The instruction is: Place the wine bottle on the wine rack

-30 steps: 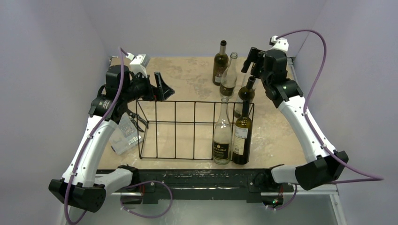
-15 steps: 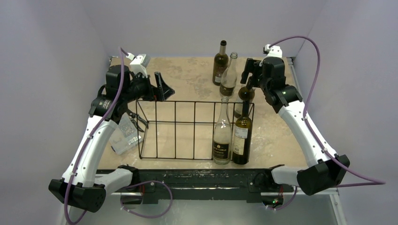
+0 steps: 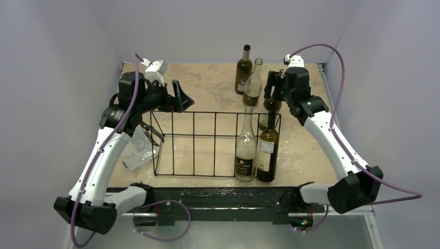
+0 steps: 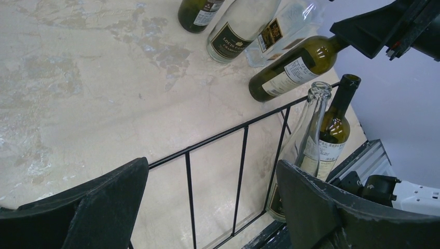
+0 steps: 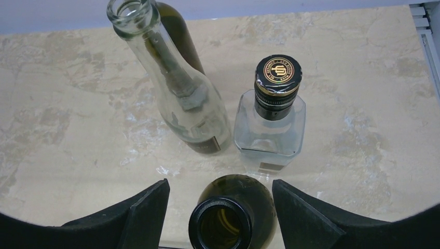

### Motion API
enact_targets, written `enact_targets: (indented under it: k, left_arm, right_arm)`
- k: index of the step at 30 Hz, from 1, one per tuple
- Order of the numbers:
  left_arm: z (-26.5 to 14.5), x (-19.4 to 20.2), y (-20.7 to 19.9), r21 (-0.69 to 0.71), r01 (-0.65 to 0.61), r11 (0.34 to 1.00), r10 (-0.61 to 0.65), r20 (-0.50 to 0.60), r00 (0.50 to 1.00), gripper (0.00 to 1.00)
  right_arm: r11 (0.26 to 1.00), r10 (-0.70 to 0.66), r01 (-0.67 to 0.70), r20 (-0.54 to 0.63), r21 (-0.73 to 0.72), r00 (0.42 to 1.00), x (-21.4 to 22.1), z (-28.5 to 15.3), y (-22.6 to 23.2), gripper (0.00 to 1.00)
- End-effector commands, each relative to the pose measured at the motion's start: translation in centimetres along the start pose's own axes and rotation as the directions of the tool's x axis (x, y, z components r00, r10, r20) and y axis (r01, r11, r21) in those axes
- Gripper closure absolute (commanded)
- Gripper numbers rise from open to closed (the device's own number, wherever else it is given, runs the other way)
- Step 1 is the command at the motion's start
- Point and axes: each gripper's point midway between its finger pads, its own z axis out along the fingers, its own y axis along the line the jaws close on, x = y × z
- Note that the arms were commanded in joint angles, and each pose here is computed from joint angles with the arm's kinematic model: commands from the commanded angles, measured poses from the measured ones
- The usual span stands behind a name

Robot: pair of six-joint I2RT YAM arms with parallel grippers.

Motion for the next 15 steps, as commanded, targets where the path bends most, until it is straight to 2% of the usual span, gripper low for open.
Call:
enact_targets:
  k: [1,15]
  left_arm:
    - [-0.1,-1.3,-0.7,0.02,-0.039,0.999,0.038,0.037,0.999,0.07]
    - [0.7,0.3,-3.0,0.068,-0.08,0.994,0.081,-0.002,0.997,0.08]
  right_arm:
    - [1.0,-0.027,0.027,0.024,-0.001,0.999,-0.1,0.9,0.3,0.25]
    - [0.998,-0.058,0.057,0.032,0.011,0.998,0.6,1.9,0.3,0.34]
